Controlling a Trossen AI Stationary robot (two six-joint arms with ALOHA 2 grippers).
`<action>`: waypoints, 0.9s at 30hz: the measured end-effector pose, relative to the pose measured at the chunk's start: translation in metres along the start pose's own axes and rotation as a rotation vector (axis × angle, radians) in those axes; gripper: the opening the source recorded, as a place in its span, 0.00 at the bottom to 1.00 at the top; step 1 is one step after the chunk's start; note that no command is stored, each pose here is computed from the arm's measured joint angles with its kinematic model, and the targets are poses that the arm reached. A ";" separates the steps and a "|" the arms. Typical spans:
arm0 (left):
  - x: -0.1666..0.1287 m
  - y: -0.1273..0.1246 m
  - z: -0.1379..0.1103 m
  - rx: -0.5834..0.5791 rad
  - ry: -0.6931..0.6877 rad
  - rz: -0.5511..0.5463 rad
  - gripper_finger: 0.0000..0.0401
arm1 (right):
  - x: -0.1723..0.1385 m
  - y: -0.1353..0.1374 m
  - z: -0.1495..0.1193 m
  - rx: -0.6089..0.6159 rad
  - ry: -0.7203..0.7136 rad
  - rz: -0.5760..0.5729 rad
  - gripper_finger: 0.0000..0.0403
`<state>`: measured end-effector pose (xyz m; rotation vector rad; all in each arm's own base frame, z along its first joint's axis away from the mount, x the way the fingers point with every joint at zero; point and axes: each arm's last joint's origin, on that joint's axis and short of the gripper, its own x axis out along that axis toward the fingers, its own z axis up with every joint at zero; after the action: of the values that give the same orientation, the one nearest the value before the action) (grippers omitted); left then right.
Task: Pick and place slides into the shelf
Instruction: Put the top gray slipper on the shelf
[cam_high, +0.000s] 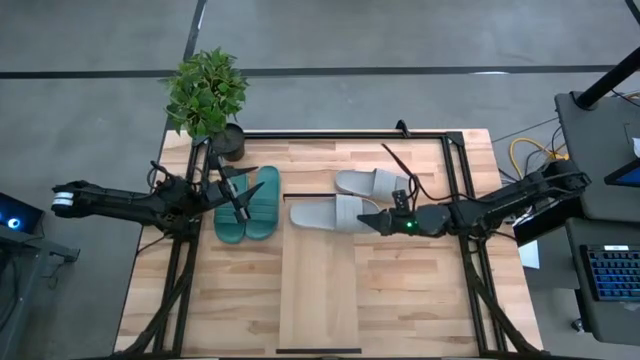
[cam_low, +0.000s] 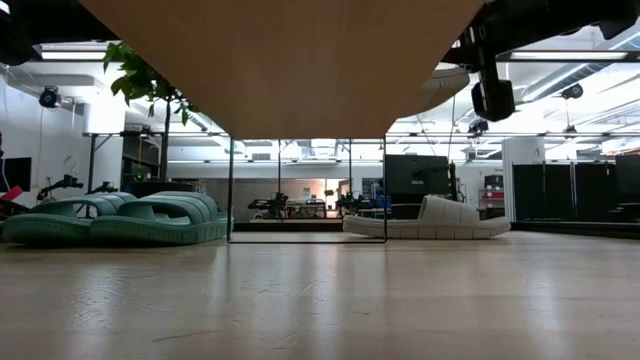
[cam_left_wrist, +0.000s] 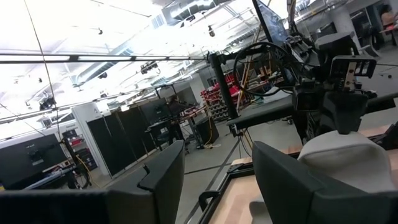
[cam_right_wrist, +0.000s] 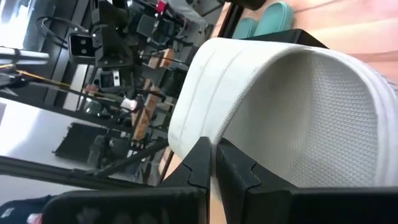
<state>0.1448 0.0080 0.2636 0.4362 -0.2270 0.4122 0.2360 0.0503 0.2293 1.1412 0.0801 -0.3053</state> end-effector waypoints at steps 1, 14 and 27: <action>0.000 0.000 0.000 0.000 0.000 0.000 0.43 | 0.000 0.000 0.000 0.001 0.003 0.001 0.02; 0.000 0.000 0.000 0.000 0.000 0.000 0.43 | 0.001 -0.001 0.001 -0.018 0.004 -0.002 0.03; 0.000 0.000 0.000 0.000 0.001 -0.001 0.43 | 0.001 -0.004 0.000 -0.089 0.036 -0.039 0.27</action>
<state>0.1448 0.0080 0.2633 0.4360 -0.2262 0.4115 0.2356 0.0489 0.2253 1.0584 0.1468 -0.3133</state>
